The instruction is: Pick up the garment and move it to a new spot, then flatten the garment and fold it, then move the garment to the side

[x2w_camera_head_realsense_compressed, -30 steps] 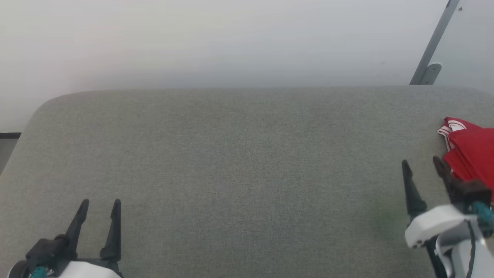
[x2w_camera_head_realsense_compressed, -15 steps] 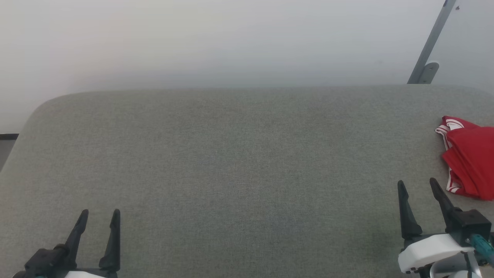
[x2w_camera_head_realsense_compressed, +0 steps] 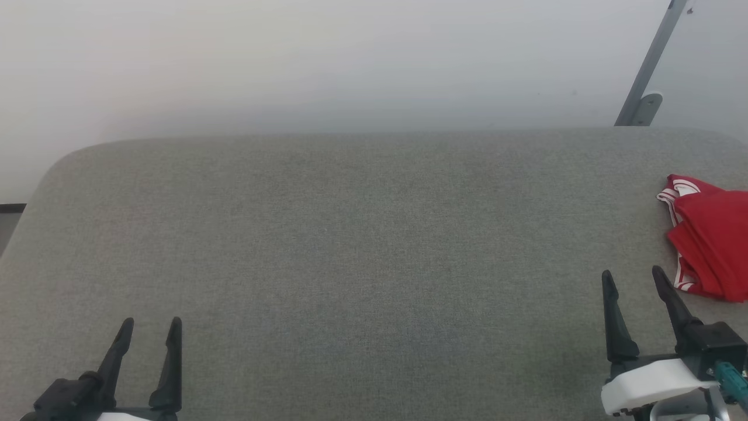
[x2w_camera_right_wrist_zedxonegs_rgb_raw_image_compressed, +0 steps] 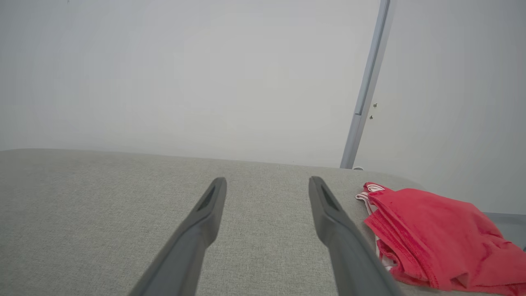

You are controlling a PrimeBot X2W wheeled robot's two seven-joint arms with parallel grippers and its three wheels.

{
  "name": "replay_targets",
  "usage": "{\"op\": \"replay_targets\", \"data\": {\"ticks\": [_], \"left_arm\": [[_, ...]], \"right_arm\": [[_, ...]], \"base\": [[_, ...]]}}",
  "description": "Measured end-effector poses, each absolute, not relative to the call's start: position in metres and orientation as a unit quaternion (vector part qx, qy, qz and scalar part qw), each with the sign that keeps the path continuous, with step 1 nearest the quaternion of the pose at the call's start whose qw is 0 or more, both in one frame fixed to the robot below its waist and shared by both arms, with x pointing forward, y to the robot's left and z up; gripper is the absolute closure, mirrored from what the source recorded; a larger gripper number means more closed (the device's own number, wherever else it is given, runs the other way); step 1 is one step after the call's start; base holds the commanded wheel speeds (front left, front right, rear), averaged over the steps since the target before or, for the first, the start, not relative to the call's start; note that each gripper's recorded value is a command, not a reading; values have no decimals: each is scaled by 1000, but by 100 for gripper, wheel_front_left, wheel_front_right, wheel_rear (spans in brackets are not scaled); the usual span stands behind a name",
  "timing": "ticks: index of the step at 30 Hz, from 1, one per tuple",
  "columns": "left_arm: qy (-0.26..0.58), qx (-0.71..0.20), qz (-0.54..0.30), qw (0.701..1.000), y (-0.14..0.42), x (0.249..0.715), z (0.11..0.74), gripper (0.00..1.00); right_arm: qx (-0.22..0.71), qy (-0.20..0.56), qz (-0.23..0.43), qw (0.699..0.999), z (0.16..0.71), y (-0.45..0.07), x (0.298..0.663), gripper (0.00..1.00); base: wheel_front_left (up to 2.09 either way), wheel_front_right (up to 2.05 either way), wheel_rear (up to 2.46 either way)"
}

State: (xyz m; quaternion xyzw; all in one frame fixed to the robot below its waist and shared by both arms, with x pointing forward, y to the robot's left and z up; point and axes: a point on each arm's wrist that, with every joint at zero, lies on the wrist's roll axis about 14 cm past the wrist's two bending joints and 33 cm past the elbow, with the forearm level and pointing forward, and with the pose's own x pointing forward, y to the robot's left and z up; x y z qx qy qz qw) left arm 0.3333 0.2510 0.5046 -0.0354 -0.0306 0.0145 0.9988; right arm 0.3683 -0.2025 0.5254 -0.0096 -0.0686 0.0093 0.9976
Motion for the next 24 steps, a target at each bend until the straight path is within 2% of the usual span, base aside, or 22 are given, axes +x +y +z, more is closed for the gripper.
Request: {"op": "replay_targets", "data": {"ticks": [6,7,13,24], "left_arm": [[-35,-39,15,999,252,333,507,0],[-37,-39,16,998,252,333,508,100],[-11,-63,20,998,245,330,490,100],[4,-165,42,985,245,333,483,100]], "right_arm": [[-12,-72,12,997,528,-200,369,0],[-13,-72,13,997,528,-200,369,100],[1,-30,7,1000,502,-201,362,100],[114,-15,-16,993,497,-209,363,100]], "base": [[0,0,0],[0,0,0],[0,0,0],[0,0,0]]}}
